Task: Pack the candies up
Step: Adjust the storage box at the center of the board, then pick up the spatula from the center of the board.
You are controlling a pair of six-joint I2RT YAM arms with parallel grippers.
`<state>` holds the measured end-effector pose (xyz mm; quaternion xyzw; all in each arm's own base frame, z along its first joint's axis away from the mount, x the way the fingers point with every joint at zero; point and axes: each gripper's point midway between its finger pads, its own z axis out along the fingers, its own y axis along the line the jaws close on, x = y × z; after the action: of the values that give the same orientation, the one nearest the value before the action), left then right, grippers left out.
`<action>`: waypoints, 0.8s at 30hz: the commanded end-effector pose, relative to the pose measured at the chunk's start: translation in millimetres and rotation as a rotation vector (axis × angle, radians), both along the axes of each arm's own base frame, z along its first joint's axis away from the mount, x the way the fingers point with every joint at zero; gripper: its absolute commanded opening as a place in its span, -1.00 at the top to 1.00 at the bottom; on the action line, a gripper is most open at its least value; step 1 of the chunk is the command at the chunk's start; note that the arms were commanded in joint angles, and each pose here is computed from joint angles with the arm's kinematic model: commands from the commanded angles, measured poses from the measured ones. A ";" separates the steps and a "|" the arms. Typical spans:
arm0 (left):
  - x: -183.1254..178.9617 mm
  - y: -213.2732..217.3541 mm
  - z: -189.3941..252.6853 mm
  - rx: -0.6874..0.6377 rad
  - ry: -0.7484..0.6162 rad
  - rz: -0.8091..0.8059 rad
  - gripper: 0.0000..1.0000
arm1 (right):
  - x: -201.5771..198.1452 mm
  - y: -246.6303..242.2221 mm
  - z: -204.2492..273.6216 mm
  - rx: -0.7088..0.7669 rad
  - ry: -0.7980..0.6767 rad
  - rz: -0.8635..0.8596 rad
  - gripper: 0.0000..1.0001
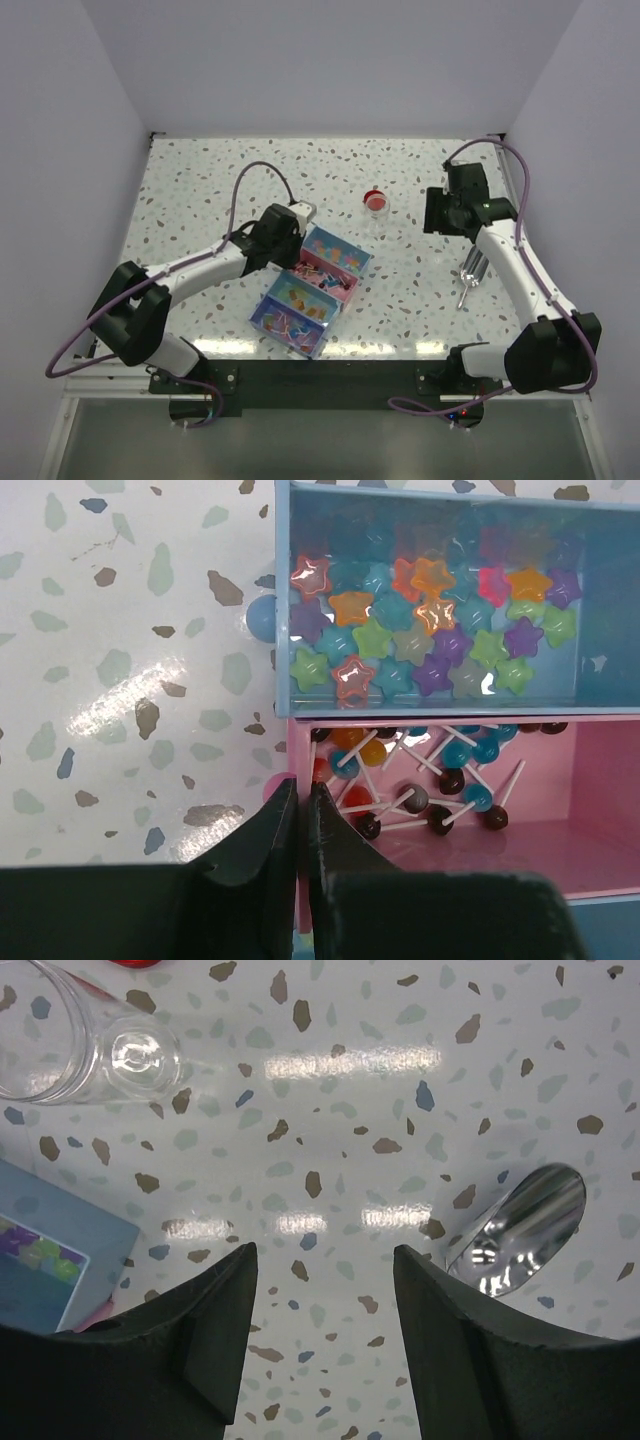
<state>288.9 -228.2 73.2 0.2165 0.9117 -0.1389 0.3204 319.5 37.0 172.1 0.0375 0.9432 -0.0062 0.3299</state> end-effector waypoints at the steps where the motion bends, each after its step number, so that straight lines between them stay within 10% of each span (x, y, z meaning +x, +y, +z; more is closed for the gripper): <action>1: -2.4 -16.3 13.5 -0.076 -0.034 -0.015 0.81 | -0.1 -8.3 5.6 0.022 -0.041 -0.065 -0.20; 14: 25.0 10.5 103.3 -0.231 -0.211 0.168 -0.38 | -48.4 -90.0 -51.0 0.110 0.120 -0.555 -0.17; 24: 39.3 50.5 133.4 -0.273 -0.255 0.249 -0.46 | -64.4 -136.0 -102.3 0.224 0.115 -0.897 -0.04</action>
<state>328.0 -172.4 184.7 0.0715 0.8681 -0.1722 0.4601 243.3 -86.0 75.3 0.4285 0.8786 -0.0463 0.2057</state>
